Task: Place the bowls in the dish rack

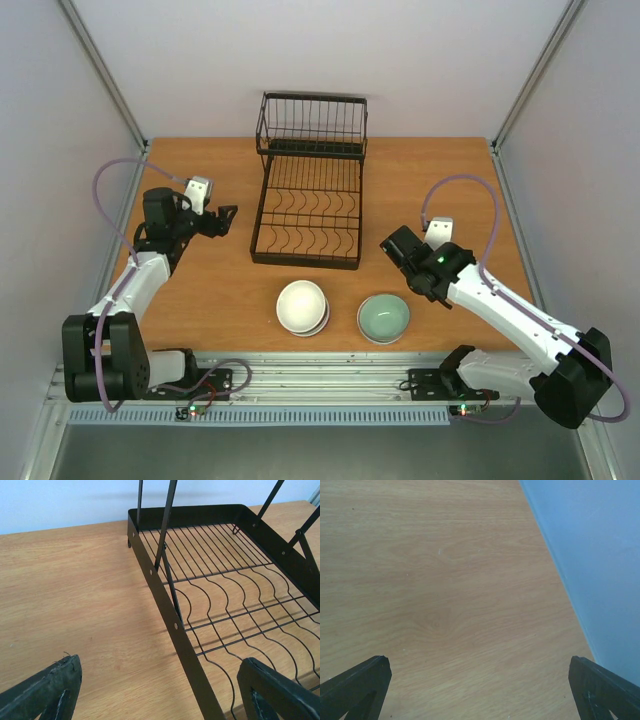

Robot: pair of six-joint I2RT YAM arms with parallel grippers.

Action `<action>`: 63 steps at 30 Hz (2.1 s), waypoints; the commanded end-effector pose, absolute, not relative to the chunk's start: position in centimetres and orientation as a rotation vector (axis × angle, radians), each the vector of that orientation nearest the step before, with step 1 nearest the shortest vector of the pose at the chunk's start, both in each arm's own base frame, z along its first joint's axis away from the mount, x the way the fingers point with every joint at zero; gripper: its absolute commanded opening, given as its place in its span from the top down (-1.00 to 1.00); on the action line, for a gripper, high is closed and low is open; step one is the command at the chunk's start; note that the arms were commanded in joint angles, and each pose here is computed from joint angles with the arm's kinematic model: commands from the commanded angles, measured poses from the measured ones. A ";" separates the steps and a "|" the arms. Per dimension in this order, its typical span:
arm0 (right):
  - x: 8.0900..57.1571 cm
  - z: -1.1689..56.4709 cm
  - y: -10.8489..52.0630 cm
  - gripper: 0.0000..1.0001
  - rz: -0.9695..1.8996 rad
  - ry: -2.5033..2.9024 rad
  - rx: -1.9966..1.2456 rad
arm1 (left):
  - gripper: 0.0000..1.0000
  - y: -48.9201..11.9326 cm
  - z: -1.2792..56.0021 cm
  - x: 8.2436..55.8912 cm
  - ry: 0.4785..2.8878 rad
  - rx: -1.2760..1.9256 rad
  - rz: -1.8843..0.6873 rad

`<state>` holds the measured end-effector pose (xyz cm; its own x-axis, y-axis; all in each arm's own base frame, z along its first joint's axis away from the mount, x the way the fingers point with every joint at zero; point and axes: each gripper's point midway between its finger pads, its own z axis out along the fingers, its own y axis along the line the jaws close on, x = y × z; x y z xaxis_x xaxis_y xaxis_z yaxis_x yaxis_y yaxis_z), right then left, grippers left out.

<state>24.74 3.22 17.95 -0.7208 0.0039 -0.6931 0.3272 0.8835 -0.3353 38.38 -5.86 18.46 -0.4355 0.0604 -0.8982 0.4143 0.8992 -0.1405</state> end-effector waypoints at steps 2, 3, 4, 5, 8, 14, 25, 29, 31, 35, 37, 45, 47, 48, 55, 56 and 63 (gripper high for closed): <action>24.2 19.7 3.6 -0.97 -0.485 2.313 0.279 | -0.71 -5.6 19.0 38.5 1.975 0.352 -0.399; 24.1 19.8 3.7 -0.97 -0.464 2.321 0.280 | -0.71 -5.7 18.9 38.5 1.979 0.352 -0.404; 24.0 19.9 3.9 -0.97 -0.439 2.329 0.279 | -0.71 -5.8 18.9 38.5 1.984 0.353 -0.410; 23.9 20.0 4.2 -0.97 -0.407 2.337 0.266 | -0.72 -5.8 18.9 38.5 1.986 0.355 -0.412; 23.4 20.5 5.0 -0.97 -0.278 2.344 0.252 | -0.72 -5.9 19.0 38.6 1.983 0.362 -0.422; 21.1 20.9 7.0 -0.66 -0.020 2.441 0.227 | -0.73 -6.5 19.2 38.7 1.984 0.384 -0.464; 17.0 17.1 9.5 -0.30 -0.090 2.728 0.171 | -0.79 -6.6 18.3 38.5 2.004 0.394 -0.474; 16.1 14.9 10.9 -0.25 -0.034 2.794 0.169 | -0.81 -6.8 18.2 38.4 2.009 0.396 -0.490; 15.5 13.5 11.4 -0.21 -0.017 2.829 0.162 | -0.82 -6.8 18.0 38.4 2.009 0.398 -0.490; 14.7 11.1 11.9 -0.18 -0.027 2.886 0.158 | -0.83 -7.0 17.6 38.3 2.017 0.404 -0.506; 14.6 10.5 12.0 -0.17 -0.034 2.896 0.157 | -0.84 -7.1 17.4 38.3 2.019 0.408 -0.512; 14.5 9.6 12.4 0.16 -0.030 2.916 0.161 | -0.88 -7.1 16.9 38.2 2.026 0.415 -0.517; 14.4 9.5 12.2 0.24 -0.044 2.918 0.165 | -0.89 -7.2 16.8 38.1 2.027 0.422 -0.521; 14.3 9.5 12.1 0.30 -0.054 2.919 0.168 | -0.89 -7.2 16.8 38.1 2.025 0.424 -0.520; 14.1 9.9 11.2 0.78 -0.103 2.915 0.182 | -0.92 -7.3 16.7 38.0 2.021 0.433 -0.519; 14.0 10.0 11.0 0.81 -0.103 2.912 0.188 | -0.92 -7.3 16.7 38.0 2.022 0.432 -0.519; 14.2 12.0 10.2 0.98 -0.092 2.853 0.213 | -0.94 -7.4 16.9 37.8 2.016 0.439 -0.523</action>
